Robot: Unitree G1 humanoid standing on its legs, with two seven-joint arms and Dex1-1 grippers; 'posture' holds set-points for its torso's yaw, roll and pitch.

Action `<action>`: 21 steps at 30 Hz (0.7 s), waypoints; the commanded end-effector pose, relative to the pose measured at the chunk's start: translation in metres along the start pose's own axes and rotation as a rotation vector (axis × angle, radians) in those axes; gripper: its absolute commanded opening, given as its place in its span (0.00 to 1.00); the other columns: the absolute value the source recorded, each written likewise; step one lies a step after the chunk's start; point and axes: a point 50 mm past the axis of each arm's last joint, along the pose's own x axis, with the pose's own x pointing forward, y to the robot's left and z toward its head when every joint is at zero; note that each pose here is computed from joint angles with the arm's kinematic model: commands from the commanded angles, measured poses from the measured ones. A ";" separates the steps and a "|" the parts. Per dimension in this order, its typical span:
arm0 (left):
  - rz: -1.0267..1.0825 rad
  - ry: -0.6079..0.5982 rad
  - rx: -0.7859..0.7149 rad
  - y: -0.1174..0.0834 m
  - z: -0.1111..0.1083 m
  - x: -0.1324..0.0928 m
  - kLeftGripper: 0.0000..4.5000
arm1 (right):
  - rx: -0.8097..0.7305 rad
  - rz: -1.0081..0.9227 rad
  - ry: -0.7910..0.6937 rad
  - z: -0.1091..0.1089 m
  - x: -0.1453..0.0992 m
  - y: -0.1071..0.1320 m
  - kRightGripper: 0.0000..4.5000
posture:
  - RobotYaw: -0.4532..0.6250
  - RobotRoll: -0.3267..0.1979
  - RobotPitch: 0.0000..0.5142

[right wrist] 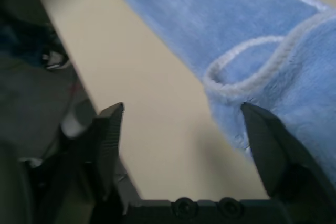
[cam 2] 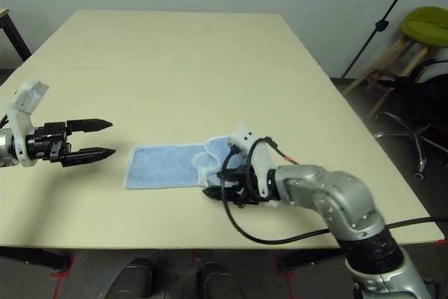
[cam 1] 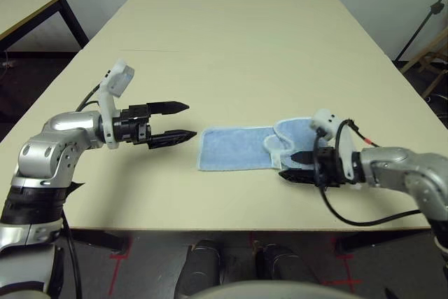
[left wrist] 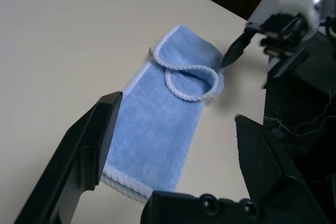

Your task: Fold the towel and set it aside.

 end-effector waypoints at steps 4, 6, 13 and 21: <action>0.059 -0.023 0.122 0.002 0.016 0.047 1.00 | -0.154 -0.318 -0.292 0.030 -0.054 -0.050 0.99 | 0.53 0.62 0.14; 0.087 -0.036 0.165 0.002 0.018 0.066 1.00 | -0.204 -0.447 -0.329 0.029 -0.060 -0.070 0.99 | 0.52 0.62 0.13; -0.034 -0.108 0.160 -0.013 0.018 0.129 1.00 | -0.195 -0.472 -0.407 0.008 -0.035 -0.088 0.99 | 0.52 0.62 0.13; -0.163 -0.089 0.118 -0.026 -0.002 0.185 0.79 | -0.145 -0.472 -0.380 -0.017 -0.003 -0.095 0.85 | 0.51 0.62 0.13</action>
